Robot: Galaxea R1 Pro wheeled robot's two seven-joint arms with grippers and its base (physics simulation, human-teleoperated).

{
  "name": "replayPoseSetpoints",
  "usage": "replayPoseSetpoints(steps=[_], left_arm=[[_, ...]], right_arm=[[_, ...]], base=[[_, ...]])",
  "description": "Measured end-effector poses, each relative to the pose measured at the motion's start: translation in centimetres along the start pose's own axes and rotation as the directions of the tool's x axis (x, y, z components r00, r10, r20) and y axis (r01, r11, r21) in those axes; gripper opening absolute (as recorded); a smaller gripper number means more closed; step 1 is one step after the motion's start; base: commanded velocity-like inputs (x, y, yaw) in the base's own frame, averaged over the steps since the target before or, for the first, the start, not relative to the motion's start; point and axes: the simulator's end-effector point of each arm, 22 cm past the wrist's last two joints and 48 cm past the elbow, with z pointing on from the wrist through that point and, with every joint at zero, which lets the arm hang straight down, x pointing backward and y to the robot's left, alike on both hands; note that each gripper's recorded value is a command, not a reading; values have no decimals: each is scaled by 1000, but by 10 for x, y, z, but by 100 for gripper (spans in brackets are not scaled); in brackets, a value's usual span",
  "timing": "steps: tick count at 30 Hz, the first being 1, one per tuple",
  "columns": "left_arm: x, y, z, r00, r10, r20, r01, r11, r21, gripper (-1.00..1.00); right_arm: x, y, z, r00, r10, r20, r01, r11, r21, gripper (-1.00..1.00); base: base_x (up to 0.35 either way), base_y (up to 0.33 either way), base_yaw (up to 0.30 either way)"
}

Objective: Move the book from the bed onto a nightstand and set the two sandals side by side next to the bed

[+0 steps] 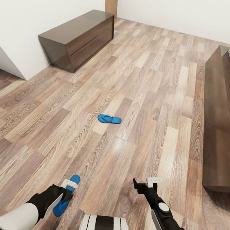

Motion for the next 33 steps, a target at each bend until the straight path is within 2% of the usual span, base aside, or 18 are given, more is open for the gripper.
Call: replayPoseSetpoints(steps=[23, 33], left_arm=[[7, -3, 6, 1000, 2, -15, -2, 1000, 6, 100], [25, -9, 21, 998, 5, -55, -5, 1000, 16, 100]], right_arm=[[10, -1, 3, 1000, 4, -19, -4, 1000, 2, 100], [33, -1, 9, 998, 9, -59, -8, 1000, 1, 100]], base=[[0, 0, 0], [0, 0, 0]])
